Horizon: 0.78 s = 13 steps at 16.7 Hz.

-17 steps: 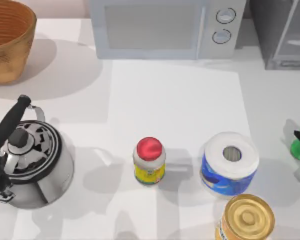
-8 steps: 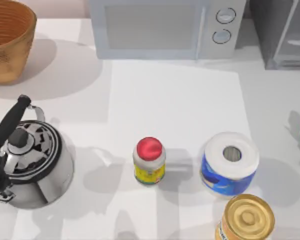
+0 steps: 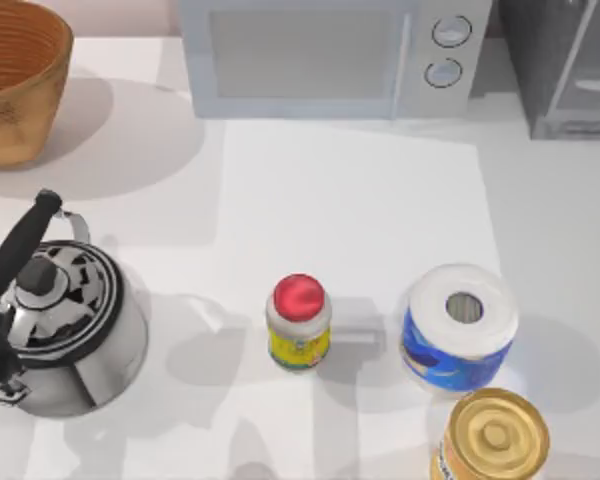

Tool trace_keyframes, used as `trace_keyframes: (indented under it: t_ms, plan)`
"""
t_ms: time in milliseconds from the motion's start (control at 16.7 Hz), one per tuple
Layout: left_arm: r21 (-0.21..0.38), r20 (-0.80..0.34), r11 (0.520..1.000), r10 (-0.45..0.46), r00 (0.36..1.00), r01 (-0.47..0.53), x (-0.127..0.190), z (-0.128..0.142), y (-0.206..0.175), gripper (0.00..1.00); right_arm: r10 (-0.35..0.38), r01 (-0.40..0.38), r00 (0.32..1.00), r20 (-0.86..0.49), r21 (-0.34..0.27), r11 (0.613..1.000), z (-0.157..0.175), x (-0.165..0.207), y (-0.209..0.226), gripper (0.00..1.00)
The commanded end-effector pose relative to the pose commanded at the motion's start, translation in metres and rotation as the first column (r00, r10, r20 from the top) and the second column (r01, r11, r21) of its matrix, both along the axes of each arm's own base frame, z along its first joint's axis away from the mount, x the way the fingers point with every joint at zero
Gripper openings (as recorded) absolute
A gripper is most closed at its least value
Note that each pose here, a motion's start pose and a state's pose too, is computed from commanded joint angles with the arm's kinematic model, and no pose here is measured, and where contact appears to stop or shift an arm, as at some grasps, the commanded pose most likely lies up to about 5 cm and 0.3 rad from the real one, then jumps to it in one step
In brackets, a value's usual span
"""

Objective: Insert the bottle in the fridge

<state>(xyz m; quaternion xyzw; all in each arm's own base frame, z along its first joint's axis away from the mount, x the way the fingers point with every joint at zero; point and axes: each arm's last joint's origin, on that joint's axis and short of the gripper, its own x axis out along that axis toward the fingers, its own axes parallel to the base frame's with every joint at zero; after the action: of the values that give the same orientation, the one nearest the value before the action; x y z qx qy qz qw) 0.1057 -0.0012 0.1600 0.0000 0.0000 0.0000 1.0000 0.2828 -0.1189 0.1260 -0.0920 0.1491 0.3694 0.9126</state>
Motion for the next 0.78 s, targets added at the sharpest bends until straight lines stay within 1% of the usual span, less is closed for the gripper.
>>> trace_keyframes:
  t_ms: [180,360,720,780]
  plan:
    - [0.000,0.000,1.000,0.000,1.000,0.000,0.000,0.000,0.000,1.00,0.004,-0.003,1.000,-0.029,0.034,0.999,0.001,-0.012,-0.015,0.01]
    - [0.000,0.000,1.000,0.000,1.000,0.000,0.000,0.000,0.000,1.00,0.000,0.003,1.000,-0.030,0.071,0.997,-0.001,-0.024,-0.026,0.01]
    - [0.000,0.000,1.000,0.000,1.000,0.000,0.000,0.000,0.000,1.00,-0.004,0.005,1.000,-0.008,0.076,0.997,-0.001,-0.029,-0.030,0.01]
    - [0.000,0.000,1.000,0.000,1.000,0.000,0.000,0.000,0.000,1.00,0.042,-0.041,0.999,-0.011,0.077,0.996,-0.001,-0.024,-0.017,0.01]
